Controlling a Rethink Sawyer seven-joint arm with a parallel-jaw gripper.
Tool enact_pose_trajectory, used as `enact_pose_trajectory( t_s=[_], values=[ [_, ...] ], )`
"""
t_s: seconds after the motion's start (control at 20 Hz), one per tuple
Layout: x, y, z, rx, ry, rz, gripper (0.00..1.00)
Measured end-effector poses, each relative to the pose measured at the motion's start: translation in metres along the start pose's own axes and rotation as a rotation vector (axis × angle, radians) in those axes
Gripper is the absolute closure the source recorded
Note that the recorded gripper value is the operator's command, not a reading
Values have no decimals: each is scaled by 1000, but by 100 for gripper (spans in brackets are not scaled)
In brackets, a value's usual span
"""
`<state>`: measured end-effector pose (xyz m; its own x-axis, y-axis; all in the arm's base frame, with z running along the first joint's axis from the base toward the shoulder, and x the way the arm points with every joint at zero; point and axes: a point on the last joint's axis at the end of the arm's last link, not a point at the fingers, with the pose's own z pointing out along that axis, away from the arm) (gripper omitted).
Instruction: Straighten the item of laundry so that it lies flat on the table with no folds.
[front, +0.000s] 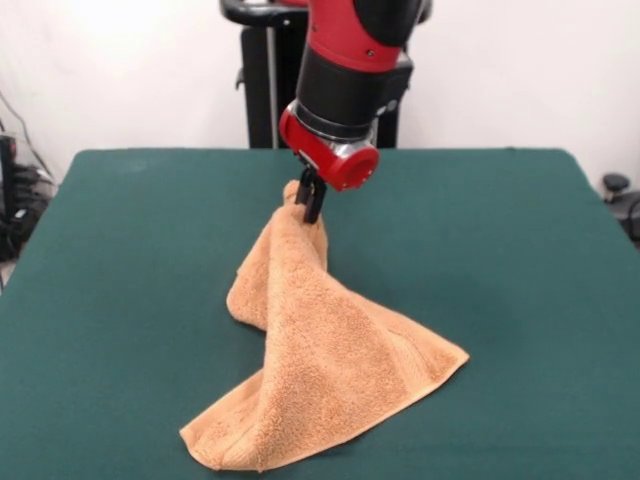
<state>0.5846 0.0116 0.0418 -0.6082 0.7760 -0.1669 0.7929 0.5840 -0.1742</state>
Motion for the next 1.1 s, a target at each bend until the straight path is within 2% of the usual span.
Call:
enact_pose_trajectory(
  t_s=[0.15,0.2,0.65,1.1],
  values=[
    [-1,1,-1,2,-2,-11,100],
    [-1,2,-1,8,-10,-43,0],
    [-6,6,-3,7,-35,-85,0],
    [-21,-4,1,13,-33,-64,0]
  ],
)
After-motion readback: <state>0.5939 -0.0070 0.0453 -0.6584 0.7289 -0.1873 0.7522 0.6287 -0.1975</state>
